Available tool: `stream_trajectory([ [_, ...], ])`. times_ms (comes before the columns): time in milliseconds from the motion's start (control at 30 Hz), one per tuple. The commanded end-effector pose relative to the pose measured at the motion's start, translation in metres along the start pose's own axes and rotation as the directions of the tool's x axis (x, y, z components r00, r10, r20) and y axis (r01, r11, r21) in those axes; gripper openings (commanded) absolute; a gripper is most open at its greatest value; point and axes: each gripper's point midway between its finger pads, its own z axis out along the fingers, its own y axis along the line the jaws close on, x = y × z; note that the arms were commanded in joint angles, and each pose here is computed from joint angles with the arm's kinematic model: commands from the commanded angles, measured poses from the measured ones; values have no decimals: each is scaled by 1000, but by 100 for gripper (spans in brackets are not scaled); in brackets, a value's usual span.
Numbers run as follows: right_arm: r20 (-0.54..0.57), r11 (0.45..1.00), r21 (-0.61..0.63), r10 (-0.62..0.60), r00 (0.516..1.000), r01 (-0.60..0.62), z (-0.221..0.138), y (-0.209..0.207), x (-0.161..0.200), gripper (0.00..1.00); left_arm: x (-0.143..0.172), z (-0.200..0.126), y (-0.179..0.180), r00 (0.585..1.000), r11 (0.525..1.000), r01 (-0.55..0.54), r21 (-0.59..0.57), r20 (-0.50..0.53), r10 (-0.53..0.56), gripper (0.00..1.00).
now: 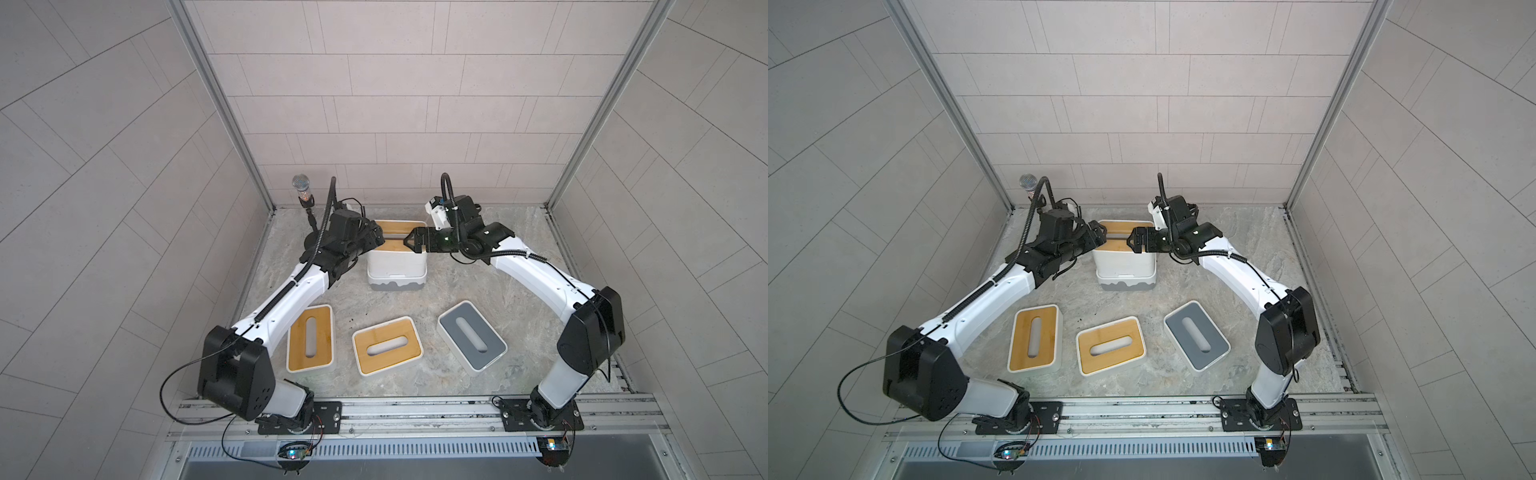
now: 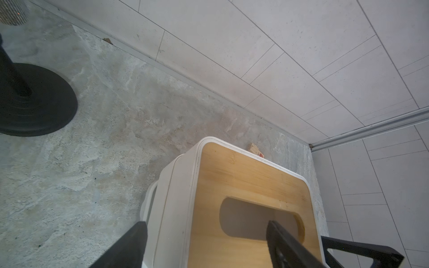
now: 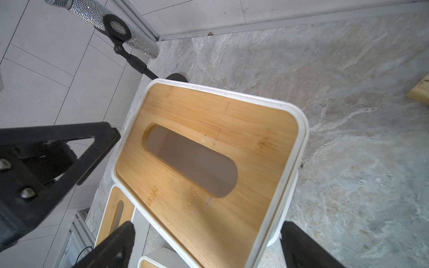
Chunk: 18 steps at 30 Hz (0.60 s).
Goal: Stack the tissue boxes
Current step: Pick up the tissue box from the center of the board.
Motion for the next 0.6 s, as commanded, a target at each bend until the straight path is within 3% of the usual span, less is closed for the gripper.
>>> stream_trajectory([
  [0,47,999,29,-33,998,31,-26,2,-10,99,-12,-27,-7,999,1000,-9,17,50,8,88],
  [300,22,990,122,-79,997,75,-70,-17,20,99,11,-63,-7,1000,995,-8,95,-13,10,95],
  [567,-122,955,240,-149,981,175,-108,-39,83,99,52,-91,-5,996,988,-25,152,-80,37,100],
])
